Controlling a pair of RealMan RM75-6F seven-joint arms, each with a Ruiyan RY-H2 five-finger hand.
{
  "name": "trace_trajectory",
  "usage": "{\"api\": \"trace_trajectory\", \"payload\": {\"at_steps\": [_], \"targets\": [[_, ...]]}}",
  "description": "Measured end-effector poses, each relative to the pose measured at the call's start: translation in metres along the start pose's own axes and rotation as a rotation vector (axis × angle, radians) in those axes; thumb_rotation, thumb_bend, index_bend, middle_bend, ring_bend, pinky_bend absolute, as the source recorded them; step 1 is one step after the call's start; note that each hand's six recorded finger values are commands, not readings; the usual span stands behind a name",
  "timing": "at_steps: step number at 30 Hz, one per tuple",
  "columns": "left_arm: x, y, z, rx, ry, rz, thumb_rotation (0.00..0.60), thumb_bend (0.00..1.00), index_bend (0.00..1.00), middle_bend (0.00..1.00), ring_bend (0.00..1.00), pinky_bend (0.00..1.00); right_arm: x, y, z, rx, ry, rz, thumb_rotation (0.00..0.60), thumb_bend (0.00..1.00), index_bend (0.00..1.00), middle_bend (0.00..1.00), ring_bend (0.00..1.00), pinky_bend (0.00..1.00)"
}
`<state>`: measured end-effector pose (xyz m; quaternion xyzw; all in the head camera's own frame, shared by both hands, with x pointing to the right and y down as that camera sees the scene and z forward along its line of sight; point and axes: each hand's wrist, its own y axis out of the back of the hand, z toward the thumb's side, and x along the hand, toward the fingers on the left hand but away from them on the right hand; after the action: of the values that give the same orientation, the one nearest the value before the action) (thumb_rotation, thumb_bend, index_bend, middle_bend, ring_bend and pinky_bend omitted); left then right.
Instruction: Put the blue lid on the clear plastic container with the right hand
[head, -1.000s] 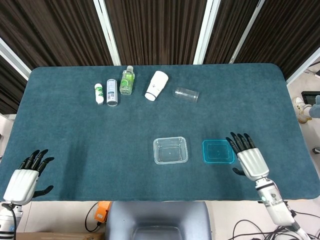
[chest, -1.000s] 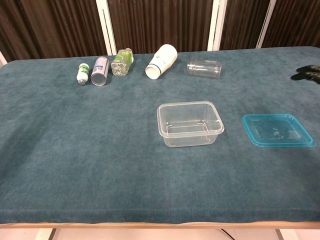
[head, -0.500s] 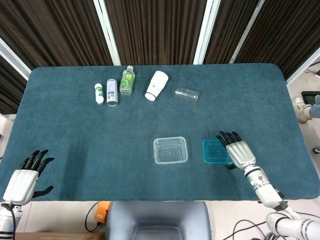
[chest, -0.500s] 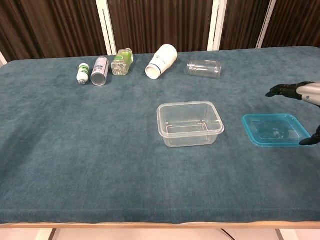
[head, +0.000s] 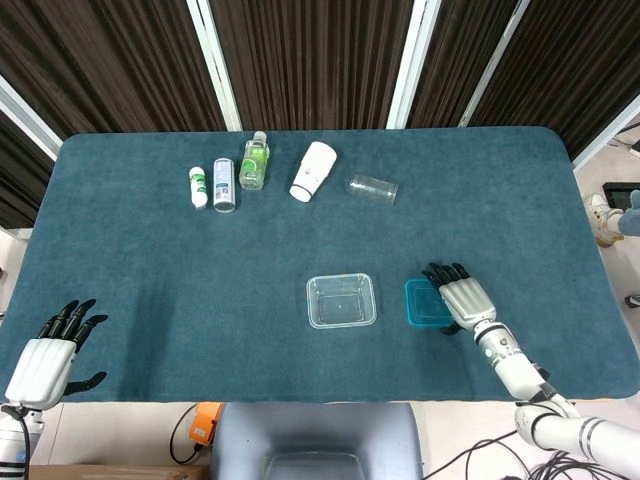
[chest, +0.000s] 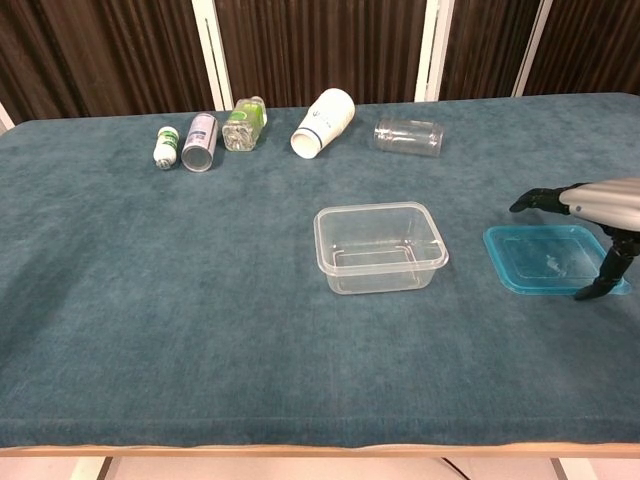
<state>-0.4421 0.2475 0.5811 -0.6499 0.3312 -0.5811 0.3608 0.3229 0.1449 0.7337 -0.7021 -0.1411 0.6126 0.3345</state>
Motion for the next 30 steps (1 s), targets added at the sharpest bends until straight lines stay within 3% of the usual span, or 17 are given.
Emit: {"api": "trace_trajectory", "payload": {"at_steps": [17,23,27,30], "targets": [[-0.001,0.000,0.000,-0.003,-0.004,-0.002,0.600,0.46,0.22,0.07,0.02,0.21,-0.013,-0.016,0.003,-0.014,-0.010,0.055,0.600,0.24,0.03,0.18,0.19,0.03],[-0.001,-0.001,0.001,0.002,-0.006,-0.007,0.600,0.46,0.22,0.07,0.02,0.21,-0.016,-0.015,0.005,-0.035,-0.009,0.044,0.600,0.25,0.10,0.27,0.34,0.22],[-0.001,-0.001,0.002,0.003,-0.005,-0.009,0.600,0.46,0.22,0.07,0.02,0.21,-0.016,-0.013,0.006,-0.064,-0.003,0.029,0.600,0.39,0.18,0.36,0.48,0.38],[-0.001,-0.001,0.001,0.003,-0.004,-0.008,0.600,0.46,0.22,0.07,0.02,0.21,-0.015,-0.011,0.005,-0.080,0.003,0.009,0.600,0.43,0.22,0.41,0.53,0.45]]}}
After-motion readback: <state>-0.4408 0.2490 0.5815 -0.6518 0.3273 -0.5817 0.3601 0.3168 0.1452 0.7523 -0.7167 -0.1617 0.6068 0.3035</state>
